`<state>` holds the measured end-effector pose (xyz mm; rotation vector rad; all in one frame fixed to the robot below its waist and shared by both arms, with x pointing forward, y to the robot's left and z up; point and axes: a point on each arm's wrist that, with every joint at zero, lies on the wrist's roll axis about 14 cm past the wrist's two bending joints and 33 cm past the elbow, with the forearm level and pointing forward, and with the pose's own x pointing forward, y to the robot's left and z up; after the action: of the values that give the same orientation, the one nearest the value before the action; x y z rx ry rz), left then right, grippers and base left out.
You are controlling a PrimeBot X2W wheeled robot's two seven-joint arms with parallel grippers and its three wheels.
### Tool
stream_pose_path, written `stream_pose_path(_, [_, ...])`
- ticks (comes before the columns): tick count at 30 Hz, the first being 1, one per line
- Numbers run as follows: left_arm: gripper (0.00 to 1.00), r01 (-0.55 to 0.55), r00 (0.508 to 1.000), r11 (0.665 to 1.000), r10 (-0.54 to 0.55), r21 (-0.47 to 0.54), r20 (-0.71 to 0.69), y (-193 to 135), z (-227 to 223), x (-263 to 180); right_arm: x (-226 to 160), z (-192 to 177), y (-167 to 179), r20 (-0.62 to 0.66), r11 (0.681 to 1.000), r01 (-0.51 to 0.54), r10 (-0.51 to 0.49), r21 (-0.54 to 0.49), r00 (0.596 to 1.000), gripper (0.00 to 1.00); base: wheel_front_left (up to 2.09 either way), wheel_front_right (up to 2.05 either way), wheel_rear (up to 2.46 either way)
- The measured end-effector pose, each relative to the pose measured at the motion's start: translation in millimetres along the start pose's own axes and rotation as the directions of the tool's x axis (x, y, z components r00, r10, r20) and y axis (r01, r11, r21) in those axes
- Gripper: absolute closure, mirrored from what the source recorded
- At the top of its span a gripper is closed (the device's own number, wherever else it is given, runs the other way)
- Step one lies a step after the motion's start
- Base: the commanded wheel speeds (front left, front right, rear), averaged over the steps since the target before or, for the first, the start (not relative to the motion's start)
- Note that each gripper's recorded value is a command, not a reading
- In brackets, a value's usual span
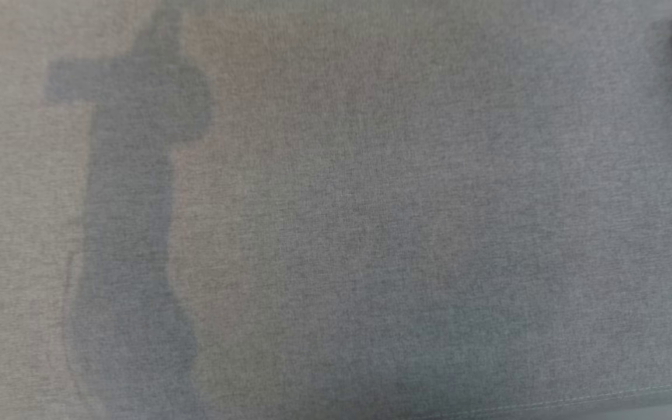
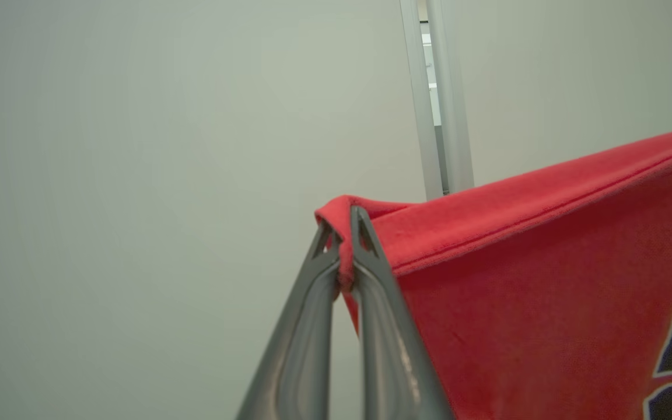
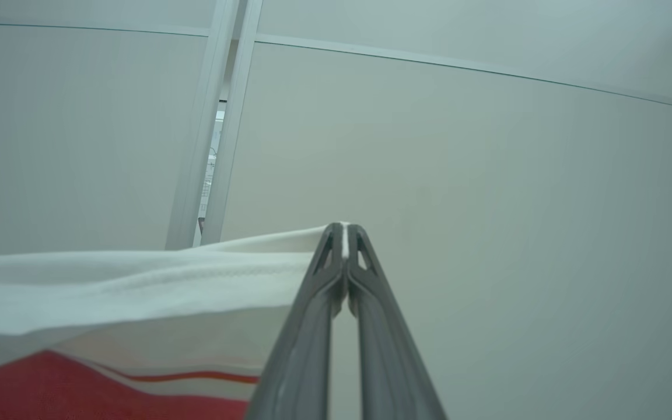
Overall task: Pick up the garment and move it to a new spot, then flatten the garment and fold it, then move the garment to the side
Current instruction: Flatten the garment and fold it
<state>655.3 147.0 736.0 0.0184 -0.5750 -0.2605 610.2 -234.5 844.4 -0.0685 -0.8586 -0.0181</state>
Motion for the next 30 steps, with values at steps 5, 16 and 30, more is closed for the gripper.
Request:
stream_pose_path(5, [1.00, -0.026, 0.999, 0.998, 0.024, -0.063, -0.048, -1, -49, 0, -19, -56, -2, -0.079, 0.999, 0.032, -0.030, 0.018, 0.996, 1.00, 0.00, 0.00, 0.00])
stream_pose_path(16, [1.00, -0.245, 0.873, 0.940, 0.107, -0.237, -0.475, -31, -198, -179, -219, -177, -16, -0.530, 0.983, 0.155, -0.080, 0.098, 0.844, 1.00, 0.00, 0.00, 0.00])
stream_pose_path(30, [1.00, -0.419, 0.711, 0.873, 0.146, -0.247, -0.688, -65, -186, -328, -383, -146, 13, -0.771, 0.934, 0.297, -0.038, 0.199, 0.636, 1.00, 0.00, 0.00, 0.00])
